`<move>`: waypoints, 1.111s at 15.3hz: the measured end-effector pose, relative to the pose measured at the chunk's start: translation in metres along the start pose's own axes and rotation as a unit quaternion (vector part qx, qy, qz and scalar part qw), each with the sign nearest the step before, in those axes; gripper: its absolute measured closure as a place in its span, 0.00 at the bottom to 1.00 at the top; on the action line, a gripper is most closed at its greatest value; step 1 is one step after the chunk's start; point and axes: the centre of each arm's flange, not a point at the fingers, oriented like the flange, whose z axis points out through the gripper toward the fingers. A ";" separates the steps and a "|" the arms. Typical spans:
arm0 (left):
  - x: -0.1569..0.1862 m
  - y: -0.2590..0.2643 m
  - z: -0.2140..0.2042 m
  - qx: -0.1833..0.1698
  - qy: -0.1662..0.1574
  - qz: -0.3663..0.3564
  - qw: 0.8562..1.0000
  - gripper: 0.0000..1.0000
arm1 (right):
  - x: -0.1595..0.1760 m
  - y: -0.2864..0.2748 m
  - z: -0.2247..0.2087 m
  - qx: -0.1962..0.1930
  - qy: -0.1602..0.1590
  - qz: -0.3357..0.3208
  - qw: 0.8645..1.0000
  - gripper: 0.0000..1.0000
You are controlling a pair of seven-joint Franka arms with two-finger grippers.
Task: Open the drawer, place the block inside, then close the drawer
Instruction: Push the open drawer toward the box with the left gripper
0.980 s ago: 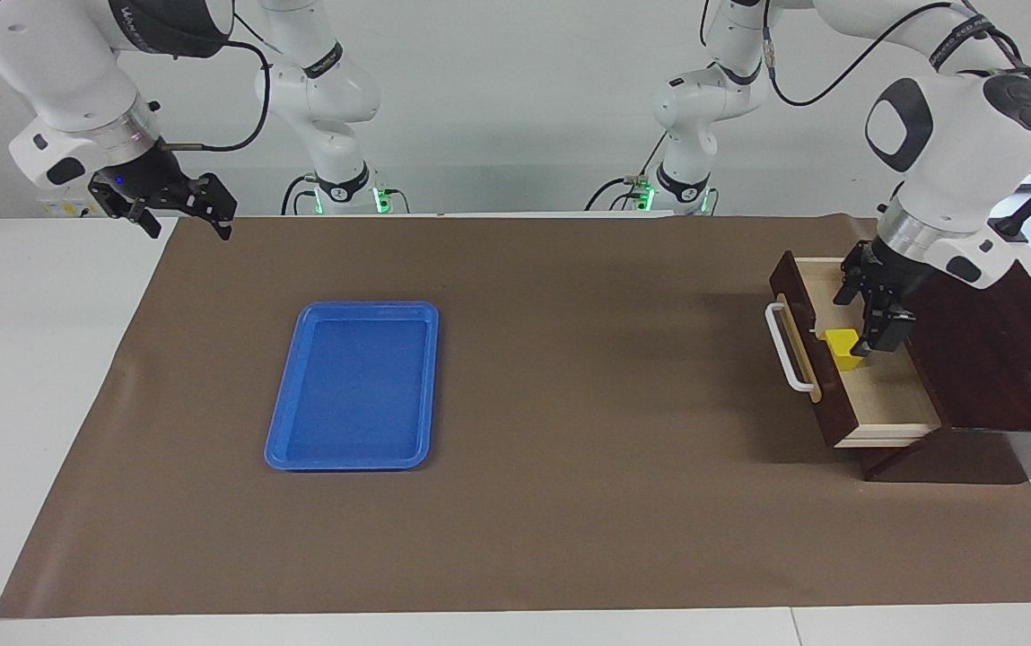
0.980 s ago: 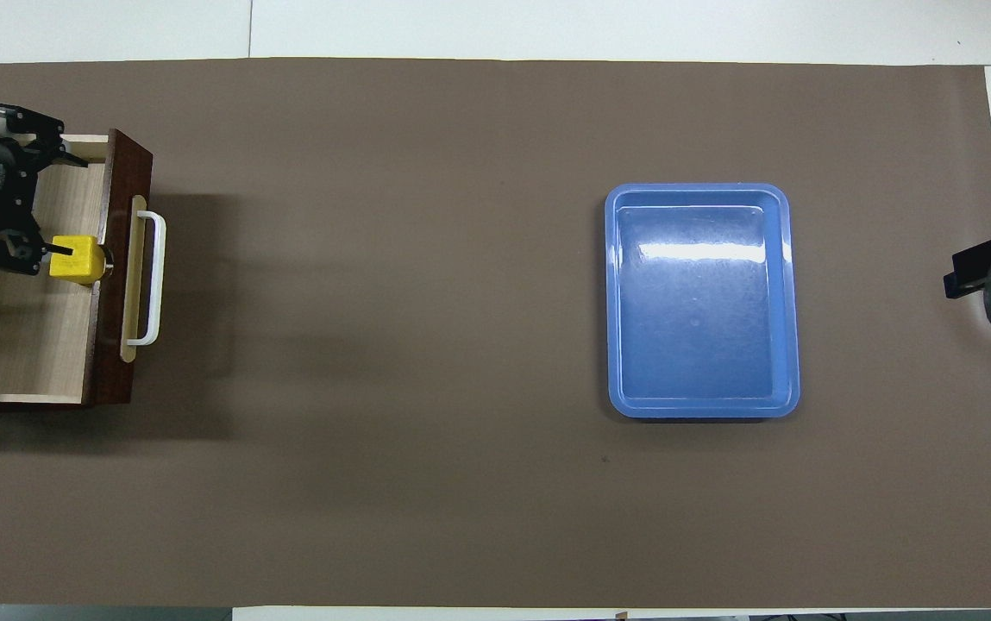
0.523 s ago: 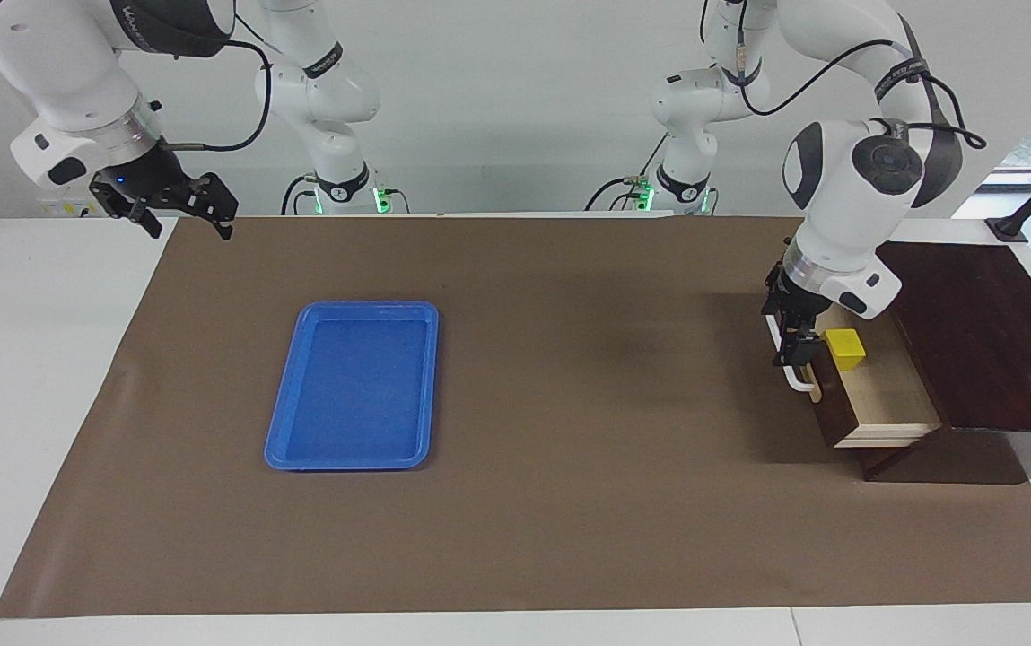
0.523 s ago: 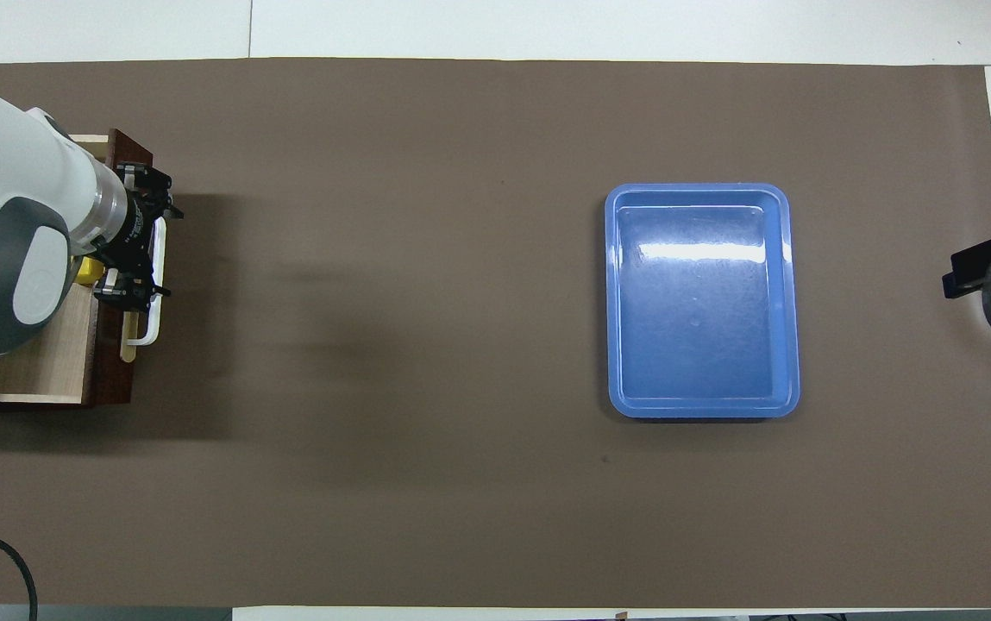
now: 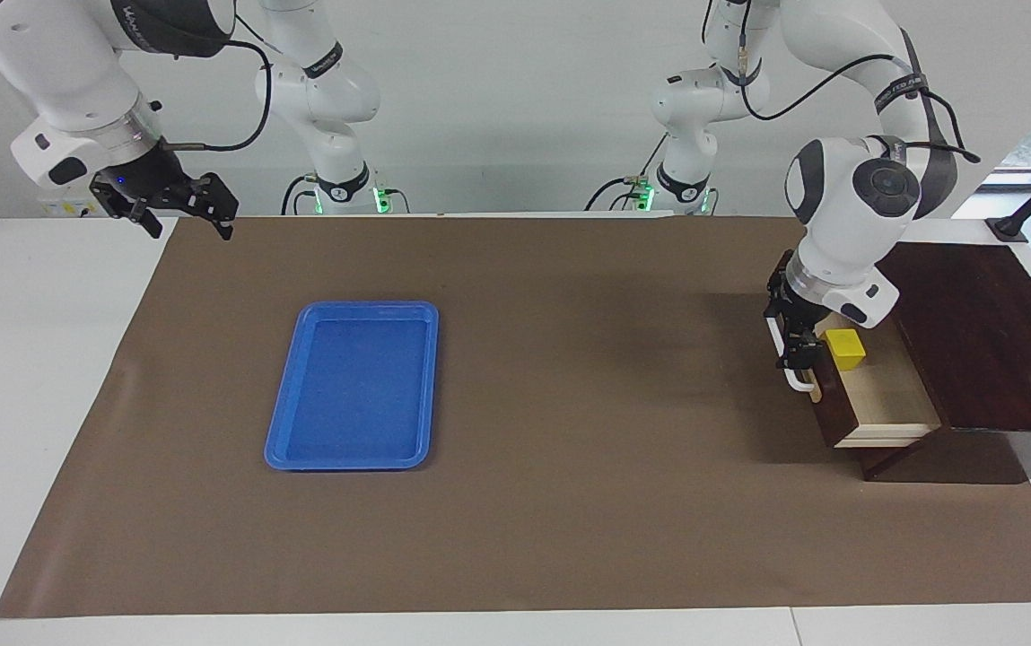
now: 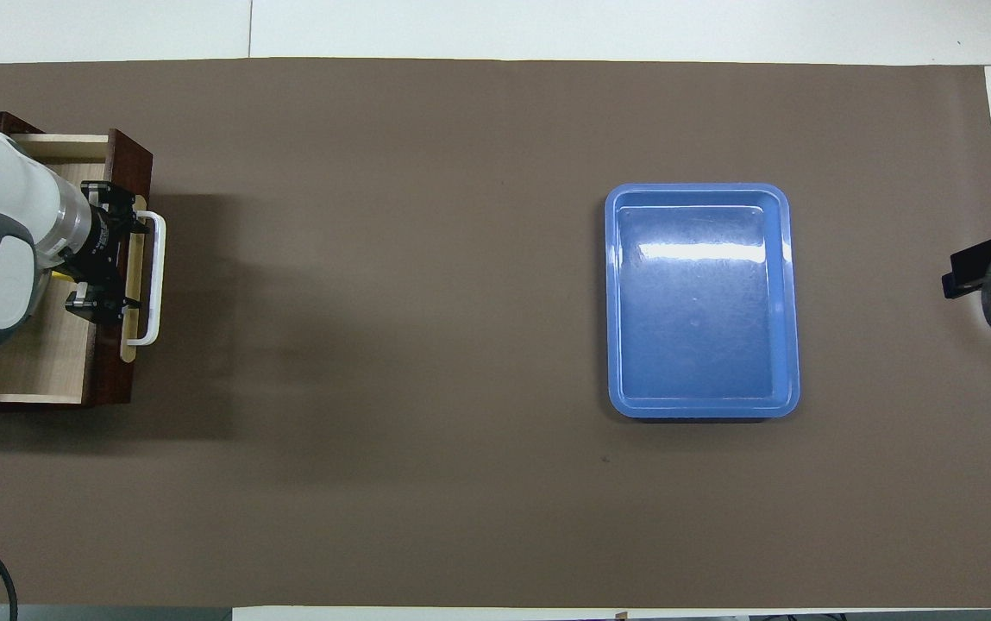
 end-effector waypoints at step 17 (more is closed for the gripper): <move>0.101 -0.008 0.004 -0.004 0.014 -0.007 1.000 0.00 | 0.000 0.002 -0.001 0.000 0.003 0.002 1.000 0.00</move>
